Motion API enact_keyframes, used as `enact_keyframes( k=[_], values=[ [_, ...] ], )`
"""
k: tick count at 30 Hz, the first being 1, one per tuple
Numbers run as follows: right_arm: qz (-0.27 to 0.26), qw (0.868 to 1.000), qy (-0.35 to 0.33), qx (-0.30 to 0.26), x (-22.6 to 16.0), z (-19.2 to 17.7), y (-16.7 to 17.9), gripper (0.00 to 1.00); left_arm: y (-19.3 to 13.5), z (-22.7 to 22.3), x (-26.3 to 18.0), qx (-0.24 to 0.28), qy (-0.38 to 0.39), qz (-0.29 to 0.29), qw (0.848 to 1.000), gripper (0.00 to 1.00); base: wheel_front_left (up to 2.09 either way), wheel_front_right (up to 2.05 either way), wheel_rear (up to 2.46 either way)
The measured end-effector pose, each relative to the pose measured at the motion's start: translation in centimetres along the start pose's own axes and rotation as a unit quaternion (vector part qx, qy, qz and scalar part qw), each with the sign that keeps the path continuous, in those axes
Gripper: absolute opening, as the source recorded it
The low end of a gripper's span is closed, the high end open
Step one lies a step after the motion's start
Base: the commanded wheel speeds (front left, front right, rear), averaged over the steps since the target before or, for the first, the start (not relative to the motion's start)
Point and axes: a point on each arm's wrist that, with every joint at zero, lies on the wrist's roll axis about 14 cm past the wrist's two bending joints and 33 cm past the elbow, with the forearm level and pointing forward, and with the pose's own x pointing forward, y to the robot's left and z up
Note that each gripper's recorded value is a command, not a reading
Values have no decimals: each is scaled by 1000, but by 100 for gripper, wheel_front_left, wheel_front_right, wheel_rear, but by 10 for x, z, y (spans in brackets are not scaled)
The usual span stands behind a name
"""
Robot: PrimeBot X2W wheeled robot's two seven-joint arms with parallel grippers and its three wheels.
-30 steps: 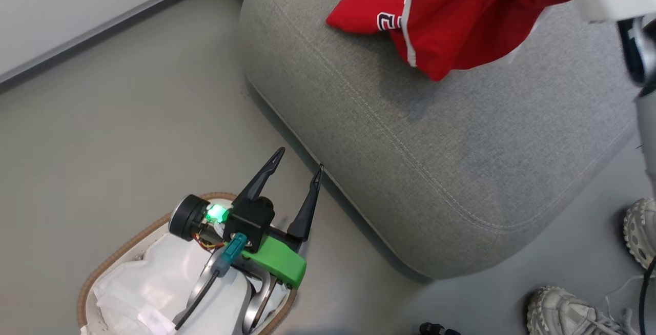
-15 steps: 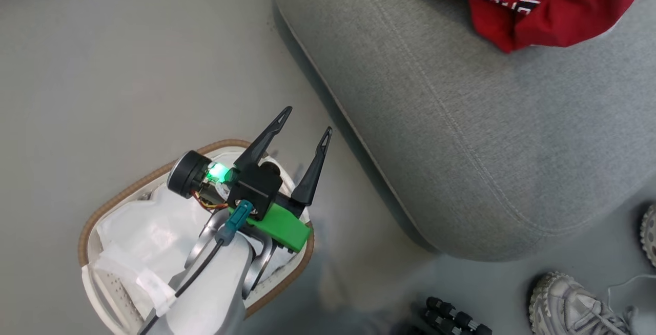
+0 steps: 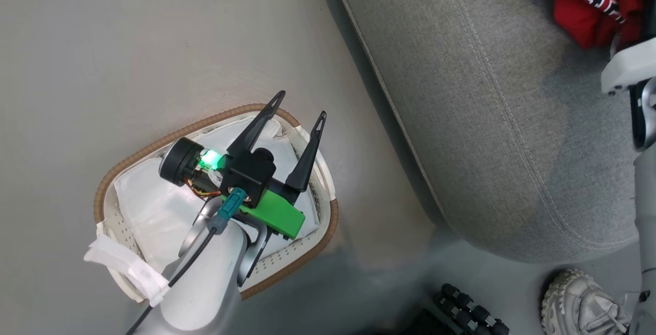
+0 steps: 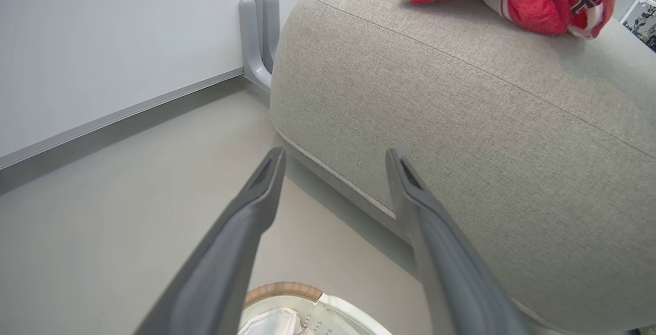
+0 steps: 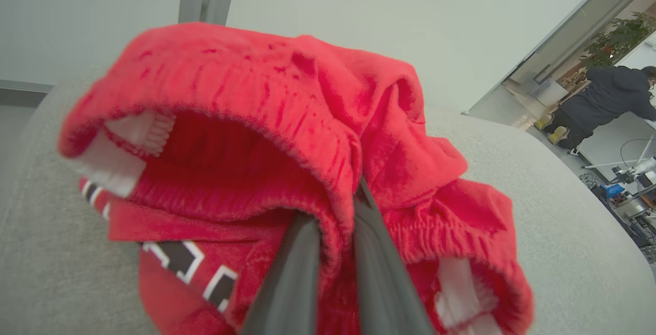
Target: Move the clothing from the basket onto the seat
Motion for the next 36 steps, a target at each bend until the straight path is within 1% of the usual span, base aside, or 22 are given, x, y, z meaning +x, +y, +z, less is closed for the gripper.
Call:
enact_keyframes(
  k=[5,6,7,8,9,15,23,26,30,36],
  values=[
    [-1,999,33,14,-13,-22,4,0,8,3,-1,3,-3,13,1000,100,0,0,0],
    [-2,999,37,17,-15,-24,5,5,10,5,-1,4,-4,16,1000,100,0,0,0],
    [-3,999,37,19,-16,-24,4,13,12,7,-1,5,-6,19,1000,100,0,0,0],
    [-4,999,36,18,-18,-22,3,40,13,10,-2,7,-8,22,1000,100,0,0,0],
    [-5,999,35,19,-19,-21,2,100,14,12,-2,9,-10,23,1000,100,0,0,0],
    [-15,999,24,38,-36,-12,-4,100,14,24,-10,14,-15,37,999,100,0,0,0],
    [0,997,-27,77,-62,24,6,100,23,47,-34,25,-27,86,996,100,0,0,0],
    [14,995,-43,91,-72,35,15,100,24,58,-45,31,-37,102,994,100,0,0,0],
    [42,990,-62,118,-84,50,34,100,29,72,-63,35,-50,129,990,100,0,0,0],
    [92,981,-76,154,-98,66,75,100,44,81,-99,39,-56,184,981,100,0,0,0]
  ],
)
